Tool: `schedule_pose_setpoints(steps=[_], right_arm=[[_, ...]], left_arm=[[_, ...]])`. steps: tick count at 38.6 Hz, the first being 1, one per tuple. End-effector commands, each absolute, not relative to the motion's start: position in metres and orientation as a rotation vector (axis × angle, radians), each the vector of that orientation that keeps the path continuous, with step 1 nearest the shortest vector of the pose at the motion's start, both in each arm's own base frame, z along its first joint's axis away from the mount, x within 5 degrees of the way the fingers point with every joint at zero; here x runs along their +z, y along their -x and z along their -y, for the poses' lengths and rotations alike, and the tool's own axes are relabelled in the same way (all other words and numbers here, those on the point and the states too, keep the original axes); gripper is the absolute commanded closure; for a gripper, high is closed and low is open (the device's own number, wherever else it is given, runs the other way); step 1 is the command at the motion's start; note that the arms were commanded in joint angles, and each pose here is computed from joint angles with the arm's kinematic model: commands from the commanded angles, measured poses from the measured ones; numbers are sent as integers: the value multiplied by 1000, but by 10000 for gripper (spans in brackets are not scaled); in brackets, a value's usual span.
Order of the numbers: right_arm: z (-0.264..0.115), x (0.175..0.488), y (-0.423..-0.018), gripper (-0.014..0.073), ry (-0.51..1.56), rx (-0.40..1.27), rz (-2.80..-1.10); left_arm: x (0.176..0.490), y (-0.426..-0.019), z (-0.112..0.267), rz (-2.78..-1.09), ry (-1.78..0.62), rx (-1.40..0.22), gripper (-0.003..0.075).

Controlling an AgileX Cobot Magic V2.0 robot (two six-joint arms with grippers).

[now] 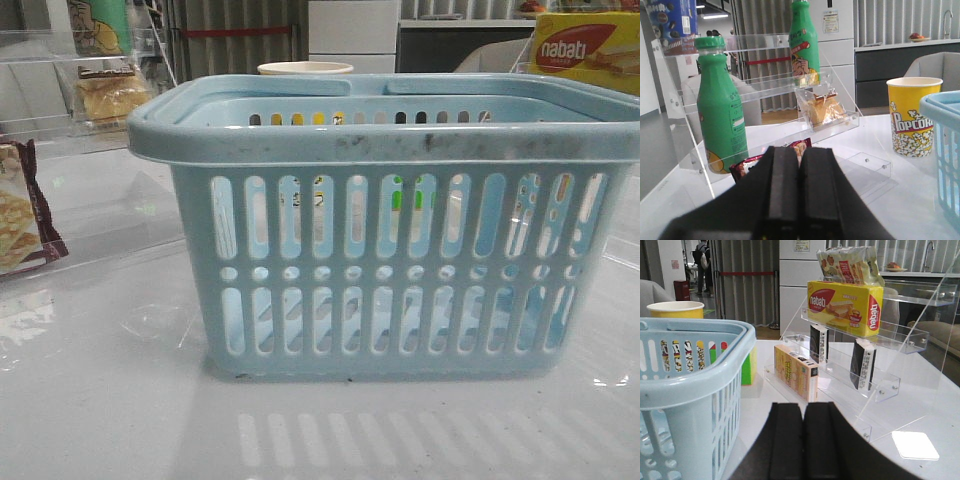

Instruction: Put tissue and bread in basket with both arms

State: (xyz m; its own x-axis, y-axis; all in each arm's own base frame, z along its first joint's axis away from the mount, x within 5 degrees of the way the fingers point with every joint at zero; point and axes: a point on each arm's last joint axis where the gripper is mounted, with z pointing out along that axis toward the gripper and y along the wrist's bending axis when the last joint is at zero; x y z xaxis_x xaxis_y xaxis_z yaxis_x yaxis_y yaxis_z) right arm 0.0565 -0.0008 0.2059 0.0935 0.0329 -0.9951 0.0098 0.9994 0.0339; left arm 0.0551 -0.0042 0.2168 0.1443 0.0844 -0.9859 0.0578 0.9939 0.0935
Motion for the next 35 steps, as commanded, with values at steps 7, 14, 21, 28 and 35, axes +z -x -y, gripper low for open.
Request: schedule_pose_setpoints(steps=[7,14,21,28,35], right_arm=[[1,282,-35,538,-15,-6,-1227],[0,334,-20,538,-9,-4,-1232],[0,379,-20,538,-6,-2,-1293],[-1,403,-36,538,-3,1,-1426],[-1,391,-63,538,-2,4,-1641]], left_arm=[[287,-34,3,-1194,-76,-26,629],[339,-20,1,-1188,-24,-85,629],[381,-22,1,-1309,-22,-80,629],[401,-37,1,-1522,-20,-71,629],[391,-59,3,-1719,-57,-32,629]])
